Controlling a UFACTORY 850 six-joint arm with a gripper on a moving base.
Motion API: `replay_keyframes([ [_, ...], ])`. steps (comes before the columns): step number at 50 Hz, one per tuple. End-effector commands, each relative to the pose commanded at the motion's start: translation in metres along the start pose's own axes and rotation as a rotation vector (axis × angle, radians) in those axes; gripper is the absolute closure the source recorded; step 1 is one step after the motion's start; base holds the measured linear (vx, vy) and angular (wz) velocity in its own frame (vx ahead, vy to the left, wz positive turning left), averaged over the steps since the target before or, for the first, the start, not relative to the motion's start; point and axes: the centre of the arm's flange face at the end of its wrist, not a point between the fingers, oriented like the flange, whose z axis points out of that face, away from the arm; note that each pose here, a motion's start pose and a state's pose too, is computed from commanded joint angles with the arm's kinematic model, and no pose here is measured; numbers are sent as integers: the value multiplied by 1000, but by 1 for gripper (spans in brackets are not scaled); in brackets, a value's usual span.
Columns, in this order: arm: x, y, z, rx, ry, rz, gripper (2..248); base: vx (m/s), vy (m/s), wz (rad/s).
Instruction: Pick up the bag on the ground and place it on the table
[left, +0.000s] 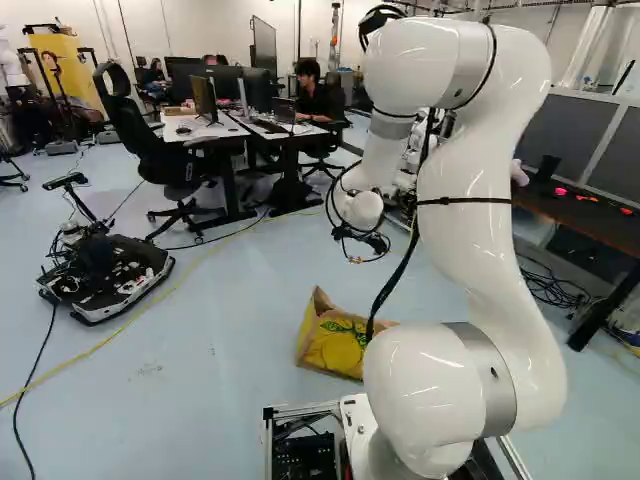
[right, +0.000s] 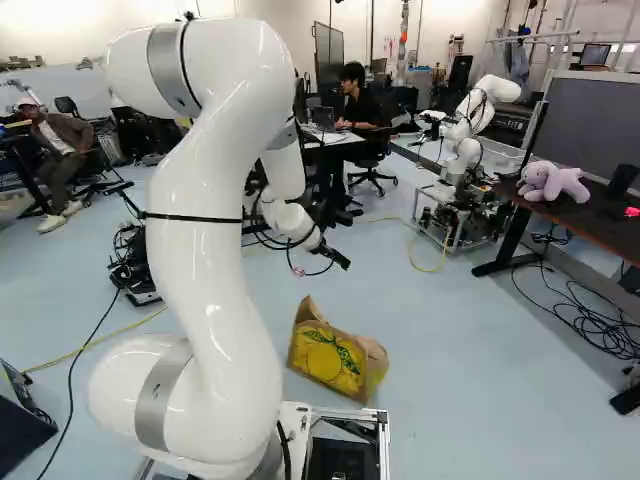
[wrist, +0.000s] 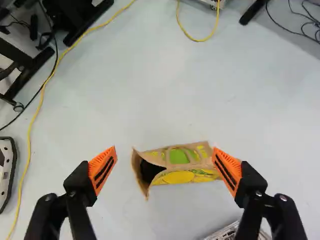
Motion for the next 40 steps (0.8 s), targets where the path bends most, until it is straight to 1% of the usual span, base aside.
replay_keyframes([
  [20, 2, 7, 41, -40, -133, 103, 3, 0, 0, 0],
  [40, 3, 24, 77, -73, -243, 204, 3, 0, 0, 0],
])
